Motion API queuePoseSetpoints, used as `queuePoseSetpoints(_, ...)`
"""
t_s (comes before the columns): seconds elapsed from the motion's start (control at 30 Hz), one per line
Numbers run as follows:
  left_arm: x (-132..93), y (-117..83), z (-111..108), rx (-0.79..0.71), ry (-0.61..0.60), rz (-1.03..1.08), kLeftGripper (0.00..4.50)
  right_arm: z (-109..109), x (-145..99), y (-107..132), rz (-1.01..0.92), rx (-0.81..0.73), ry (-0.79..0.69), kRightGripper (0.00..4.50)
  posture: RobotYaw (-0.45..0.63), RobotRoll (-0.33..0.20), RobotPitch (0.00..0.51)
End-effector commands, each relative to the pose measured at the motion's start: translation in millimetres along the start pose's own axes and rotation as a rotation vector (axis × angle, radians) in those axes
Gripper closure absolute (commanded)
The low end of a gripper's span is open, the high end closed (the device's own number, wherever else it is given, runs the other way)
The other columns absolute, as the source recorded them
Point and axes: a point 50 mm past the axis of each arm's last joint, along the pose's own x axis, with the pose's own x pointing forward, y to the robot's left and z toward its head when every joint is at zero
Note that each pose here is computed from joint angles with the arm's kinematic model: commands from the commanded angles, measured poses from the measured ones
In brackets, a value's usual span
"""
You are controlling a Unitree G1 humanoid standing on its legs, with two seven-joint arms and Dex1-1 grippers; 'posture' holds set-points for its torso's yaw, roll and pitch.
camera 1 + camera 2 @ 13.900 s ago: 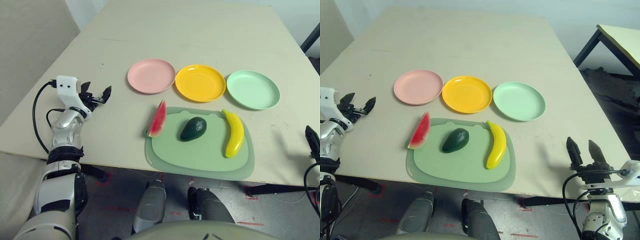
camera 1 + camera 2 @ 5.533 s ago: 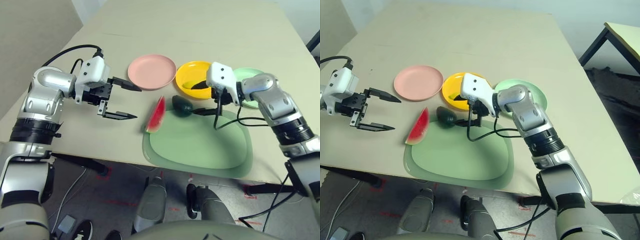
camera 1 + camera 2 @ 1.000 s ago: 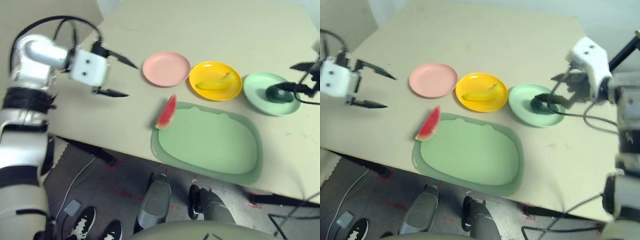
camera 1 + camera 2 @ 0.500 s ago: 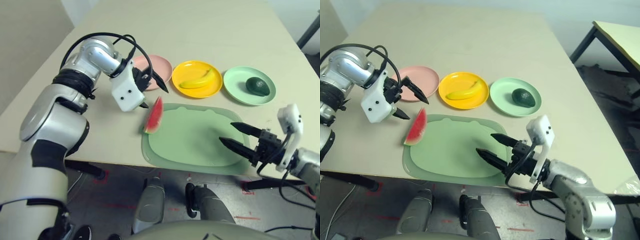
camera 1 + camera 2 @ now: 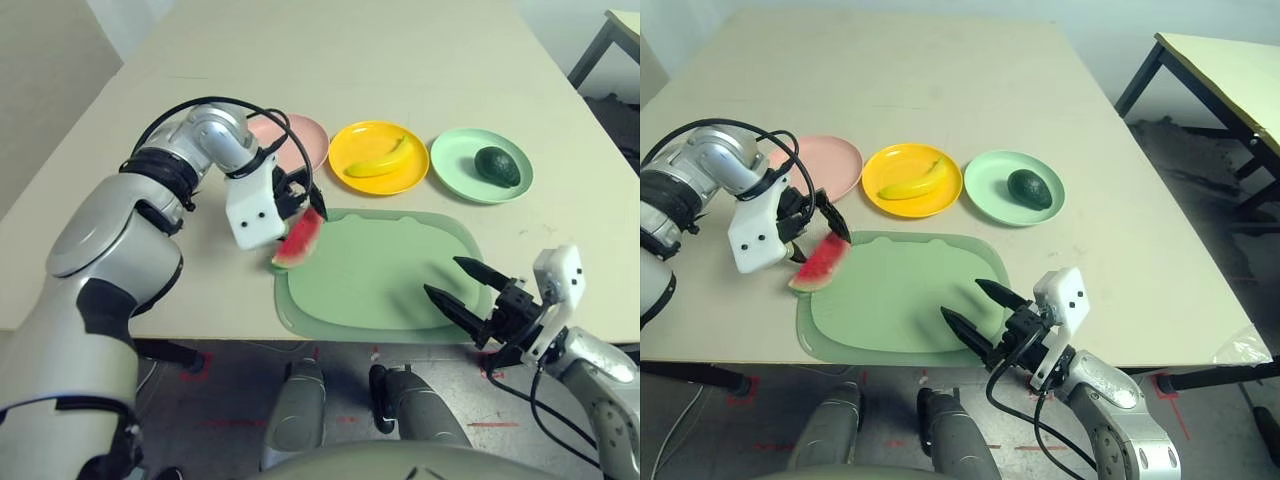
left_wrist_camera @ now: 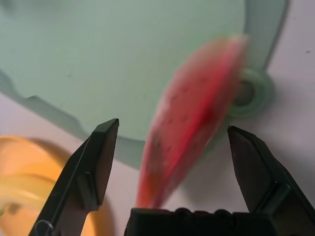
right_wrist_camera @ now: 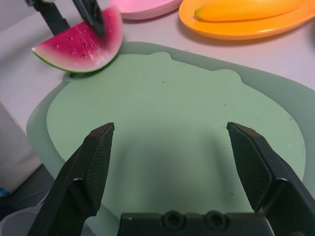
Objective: Place the fruits into color-matched plates.
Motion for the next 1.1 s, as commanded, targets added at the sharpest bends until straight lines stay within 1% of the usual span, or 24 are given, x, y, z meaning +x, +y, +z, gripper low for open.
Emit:
queuePoseSetpoints(0.03, 9, -5, 1, 0.002, -0.026, -0.052, 0.0, 1, 0, -2, 0.004, 0.001, 0.006, 0.02, 0.1, 0.0, 0.176)
queuePoseSetpoints(0.13, 11, -5, 0, -0.026, -0.026, -0.065, 0.0, 2, 0, -2, 0.007, 0.001, 0.005, 0.02, 0.1, 0.0, 0.178)
queuePoseSetpoints(0.23, 11, -4, -4, -0.08, -0.021, -0.068, 0.59, 2, 0, -1, 0.01, 0.003, 0.004, 0.0, 0.1, 0.0, 0.178)
queuePoseSetpoints(0.37, 11, -3, -7, -0.142, -0.017, -0.064, 1.95, 2, 0, 2, 0.018, 0.0, 0.01, 0.0, 0.1, 0.0, 0.18)
queuePoseSetpoints(0.4, 11, -3, -7, -0.153, -0.015, -0.066, 2.35, 1, 0, 2, 0.02, -0.001, 0.012, 0.0, 0.1, 0.0, 0.18)
queuePoseSetpoints(0.47, 11, -3, -8, -0.162, -0.014, -0.064, 2.83, 0, 0, 3, 0.024, -0.001, 0.016, 0.0, 0.1, 0.0, 0.18)
queuePoseSetpoints(0.63, 2, 2, -9, -0.198, -0.011, -0.006, 3.22, -3, 2, 3, 0.03, -0.001, 0.019, 0.0, 0.11, 0.0, 0.181)
queuePoseSetpoints(0.73, -9, 4, -11, -0.244, -0.002, 0.053, 3.23, -3, 2, 4, 0.036, -0.003, 0.011, 0.0, 0.11, 0.0, 0.182)
queuePoseSetpoints(0.87, -31, 4, -15, -0.345, 0.013, 0.158, 3.23, 0, 3, 6, 0.05, -0.005, 0.001, 0.0, 0.12, 0.0, 0.181)
queuePoseSetpoints(1.0, -41, 1, -17, -0.403, 0.013, 0.209, 3.23, -1, 6, 6, 0.062, -0.005, 0.0, 0.0, 0.13, 0.0, 0.18)
queuePoseSetpoints(1.1, -50, 3, -16, -0.432, -0.002, 0.276, 3.23, -1, 8, 6, 0.071, -0.007, -0.003, 0.0, 0.14, 0.0, 0.18)
